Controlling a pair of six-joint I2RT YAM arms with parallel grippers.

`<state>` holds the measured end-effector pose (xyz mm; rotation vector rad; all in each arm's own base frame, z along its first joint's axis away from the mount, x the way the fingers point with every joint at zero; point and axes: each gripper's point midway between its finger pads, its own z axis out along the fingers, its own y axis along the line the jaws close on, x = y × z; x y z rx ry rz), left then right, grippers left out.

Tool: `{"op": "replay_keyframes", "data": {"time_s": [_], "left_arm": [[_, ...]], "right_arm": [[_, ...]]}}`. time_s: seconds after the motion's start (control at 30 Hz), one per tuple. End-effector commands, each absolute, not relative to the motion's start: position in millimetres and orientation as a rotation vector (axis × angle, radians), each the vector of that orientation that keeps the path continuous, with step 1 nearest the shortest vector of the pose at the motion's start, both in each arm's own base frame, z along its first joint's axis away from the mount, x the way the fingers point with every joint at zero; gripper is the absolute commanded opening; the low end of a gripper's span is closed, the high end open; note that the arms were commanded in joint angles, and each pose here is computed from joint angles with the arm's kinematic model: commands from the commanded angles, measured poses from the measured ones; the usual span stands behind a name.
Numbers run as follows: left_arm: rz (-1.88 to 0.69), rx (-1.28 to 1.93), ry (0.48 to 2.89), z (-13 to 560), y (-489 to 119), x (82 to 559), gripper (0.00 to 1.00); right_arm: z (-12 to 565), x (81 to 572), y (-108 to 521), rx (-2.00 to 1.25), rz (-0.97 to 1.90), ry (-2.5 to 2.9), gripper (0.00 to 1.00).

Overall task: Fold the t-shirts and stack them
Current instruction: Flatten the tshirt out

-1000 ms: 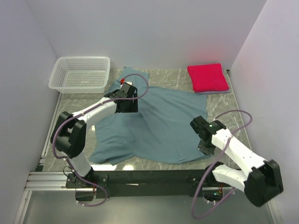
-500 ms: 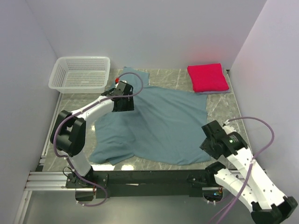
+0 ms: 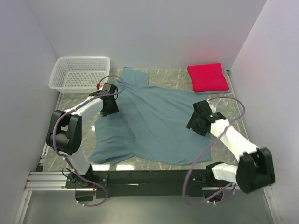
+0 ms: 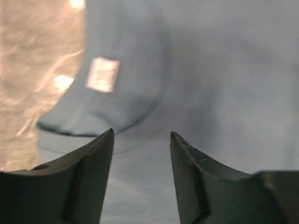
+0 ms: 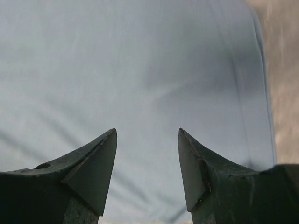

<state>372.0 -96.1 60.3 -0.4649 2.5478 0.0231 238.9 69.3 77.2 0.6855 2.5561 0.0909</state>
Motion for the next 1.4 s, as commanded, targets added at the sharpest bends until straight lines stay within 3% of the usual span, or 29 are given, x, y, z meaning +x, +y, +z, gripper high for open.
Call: {"op": "replay_keyframes", "data": {"time_s": [0.0,0.3,0.53,0.63,0.83,0.93,1.03,1.23,1.37], "left_arm": [[0.034,-0.543,2.558,57.3,-84.0,361.2,0.55],[0.120,-0.665,2.661,13.6,-66.8,316.7,0.52],[0.160,-0.723,2.694,-0.1,-55.6,293.3,0.51],[0.157,-0.722,2.676,7.0,-56.4,301.9,0.52],[0.153,-0.685,2.574,46.8,-54.4,330.1,0.57],[0.125,-0.663,2.508,80.6,-55.0,344.4,0.60],[0.096,-0.653,2.436,118.6,-54.6,355.0,0.61],[0.064,-0.632,2.324,178.4,-51.5,365.1,0.62],[0.064,-0.648,2.271,200.2,-47.2,364.3,0.64]], "right_arm": [[89.2,298.5,70.2,0.541,0.154,2.459,0.62],[31.1,306.3,63.3,0.550,0.168,2.607,0.62],[22.8,303.6,55.4,0.528,0.162,2.643,0.61],[43.0,309.5,76.8,0.385,0.247,2.616,0.61],[102.8,287.1,205.3,-0.249,0.538,2.461,0.58],[117.9,256.2,274.9,-0.549,0.675,2.377,0.52],[120.1,228.8,326.8,-0.769,0.776,2.314,0.36],[104.9,176.1,406.0,-1.143,0.851,2.226,0.16],[107.1,149.5,448.3,-1.293,0.931,2.151,0.12]]}}
